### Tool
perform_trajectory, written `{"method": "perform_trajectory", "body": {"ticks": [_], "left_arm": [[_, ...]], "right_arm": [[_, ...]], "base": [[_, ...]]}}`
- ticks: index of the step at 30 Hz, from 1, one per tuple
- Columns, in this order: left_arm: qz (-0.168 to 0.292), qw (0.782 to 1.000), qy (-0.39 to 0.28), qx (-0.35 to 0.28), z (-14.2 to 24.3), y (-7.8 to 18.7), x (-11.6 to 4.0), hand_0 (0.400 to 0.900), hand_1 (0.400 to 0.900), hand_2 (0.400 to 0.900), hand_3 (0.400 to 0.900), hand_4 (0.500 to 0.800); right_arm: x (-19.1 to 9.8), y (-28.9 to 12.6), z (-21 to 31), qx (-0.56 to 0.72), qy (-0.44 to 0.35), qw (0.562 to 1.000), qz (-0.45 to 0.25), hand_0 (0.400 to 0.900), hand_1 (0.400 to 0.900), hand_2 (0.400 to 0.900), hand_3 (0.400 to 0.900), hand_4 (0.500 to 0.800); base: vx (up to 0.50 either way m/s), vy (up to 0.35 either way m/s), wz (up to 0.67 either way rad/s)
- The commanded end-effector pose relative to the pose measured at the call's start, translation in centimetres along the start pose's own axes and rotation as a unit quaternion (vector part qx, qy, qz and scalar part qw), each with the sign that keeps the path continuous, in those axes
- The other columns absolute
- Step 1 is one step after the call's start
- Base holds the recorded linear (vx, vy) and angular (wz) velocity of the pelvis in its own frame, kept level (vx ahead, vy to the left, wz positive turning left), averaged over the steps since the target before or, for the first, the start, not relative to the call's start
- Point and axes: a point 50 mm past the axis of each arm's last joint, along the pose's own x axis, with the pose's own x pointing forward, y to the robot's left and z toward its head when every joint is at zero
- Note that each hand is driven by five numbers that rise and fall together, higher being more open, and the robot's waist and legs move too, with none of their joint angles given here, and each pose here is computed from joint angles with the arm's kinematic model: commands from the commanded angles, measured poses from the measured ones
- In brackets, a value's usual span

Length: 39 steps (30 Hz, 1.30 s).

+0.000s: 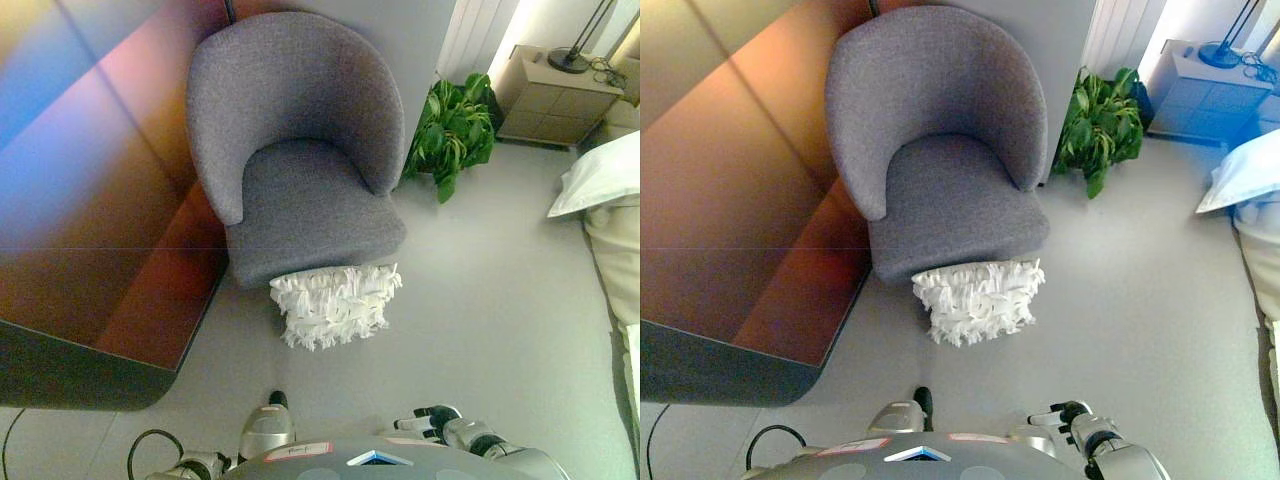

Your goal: Pick up the pillow and put it on the sofa.

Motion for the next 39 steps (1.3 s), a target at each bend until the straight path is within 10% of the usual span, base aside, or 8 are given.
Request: {"method": "perform_trajectory", "body": {"ticks": [1, 21, 39], "left_arm": [[0.033, 0.999, 0.021, 0.022, -0.2, 2.0, -0.1, 0.9, 0.9, 0.9, 0.9, 0.8], [0.082, 0.996, -0.005, 0.046, 2.7, 2.5, -0.9, 0.9, 0.9, 0.9, 0.9, 0.8], [0.073, 0.994, -0.071, 0.039, 7.7, 2.9, -2.4, 0.9, 0.9, 0.9, 0.9, 0.8]], "right_arm": [[0.0, -1.4, -0.9, -0.032, 0.013, 0.999, -0.036, 0.9, 0.9, 0.9, 0.9, 0.8], [-2.2, -5.5, 7.7, -0.286, -0.111, 0.902, -0.304, 0.9, 0.9, 0.9, 0.9, 0.8], [-14.7, -15.7, 23.9, -0.302, -0.23, 0.726, -0.574, 0.9, 0.9, 0.9, 0.9, 0.8]], "base": [[0.268, 0.152, 0.09], [0.161, -0.147, 0.38], [-0.114, -0.005, 0.24]]}}
